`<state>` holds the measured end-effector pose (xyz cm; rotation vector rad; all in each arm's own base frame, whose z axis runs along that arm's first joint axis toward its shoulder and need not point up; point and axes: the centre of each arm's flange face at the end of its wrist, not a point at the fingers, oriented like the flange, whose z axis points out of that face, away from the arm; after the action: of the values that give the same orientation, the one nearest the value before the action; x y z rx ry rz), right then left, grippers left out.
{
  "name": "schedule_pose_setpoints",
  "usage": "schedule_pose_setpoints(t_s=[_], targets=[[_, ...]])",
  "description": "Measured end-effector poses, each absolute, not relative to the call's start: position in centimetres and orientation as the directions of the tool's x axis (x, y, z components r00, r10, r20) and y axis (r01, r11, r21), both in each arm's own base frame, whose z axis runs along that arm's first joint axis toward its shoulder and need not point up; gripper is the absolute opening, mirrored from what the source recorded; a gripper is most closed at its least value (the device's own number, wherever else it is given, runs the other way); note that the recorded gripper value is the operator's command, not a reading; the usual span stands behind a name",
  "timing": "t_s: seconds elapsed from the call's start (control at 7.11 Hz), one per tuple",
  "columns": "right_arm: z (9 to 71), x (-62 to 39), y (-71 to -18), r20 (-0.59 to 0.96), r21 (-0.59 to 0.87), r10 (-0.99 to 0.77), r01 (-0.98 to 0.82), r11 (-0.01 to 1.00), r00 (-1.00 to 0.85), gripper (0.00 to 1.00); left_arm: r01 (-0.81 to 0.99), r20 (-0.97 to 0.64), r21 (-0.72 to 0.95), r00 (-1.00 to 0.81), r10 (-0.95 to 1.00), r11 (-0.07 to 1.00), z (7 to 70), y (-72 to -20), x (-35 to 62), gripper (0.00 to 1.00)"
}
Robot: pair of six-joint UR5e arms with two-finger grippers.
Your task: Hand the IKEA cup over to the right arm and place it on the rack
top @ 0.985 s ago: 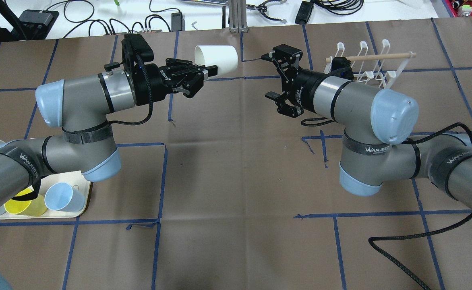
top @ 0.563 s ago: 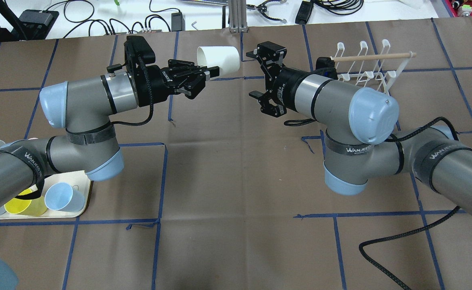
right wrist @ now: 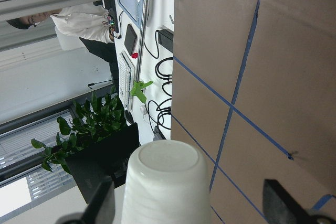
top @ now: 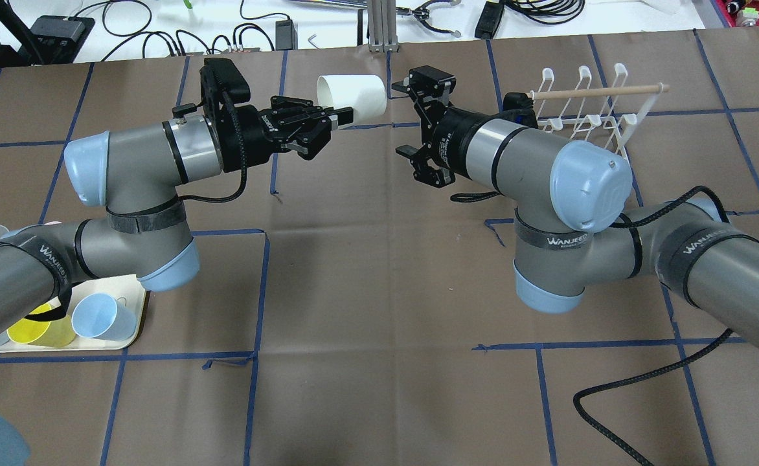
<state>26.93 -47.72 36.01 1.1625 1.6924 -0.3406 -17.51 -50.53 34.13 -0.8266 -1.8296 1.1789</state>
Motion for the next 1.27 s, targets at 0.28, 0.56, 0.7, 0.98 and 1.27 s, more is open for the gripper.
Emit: schedule_pose_setpoints(t_s=[0.28,0.56,0.7,0.98,1.27], targets=[[36.0,28.9,-49.0,-0.847,0.286,0.530,0.821,0.494,-0.024,0.99,0.103,0.268,-0.929,-0.474,0.839,0.355,34.2,-50.5,-17.5,0.06],[36.1,29.8,-49.9,-0.850,0.288,0.526,0.819,0.497,-0.020,0.99,0.102,0.269,-0.929,-0.474,0.838,0.356,34.1,-50.5,-17.5,0.06],[36.2,30.0,-50.3,-0.853,0.286,0.522,0.819,0.498,-0.020,0.99,0.102,0.271,-0.928,-0.475,0.837,0.358,34.0,-50.6,-17.5,0.06],[35.7,30.5,-51.2,-0.851,0.286,0.524,0.818,0.500,-0.023,0.99,0.101,0.273,-0.927,-0.475,0.837,0.360,34.0,-50.6,-17.5,0.06],[35.1,30.9,-51.4,-0.847,0.289,0.531,0.815,0.502,-0.028,0.96,0.100,0.277,-0.926,-0.475,0.835,0.363,33.9,-50.7,-17.5,0.06]])
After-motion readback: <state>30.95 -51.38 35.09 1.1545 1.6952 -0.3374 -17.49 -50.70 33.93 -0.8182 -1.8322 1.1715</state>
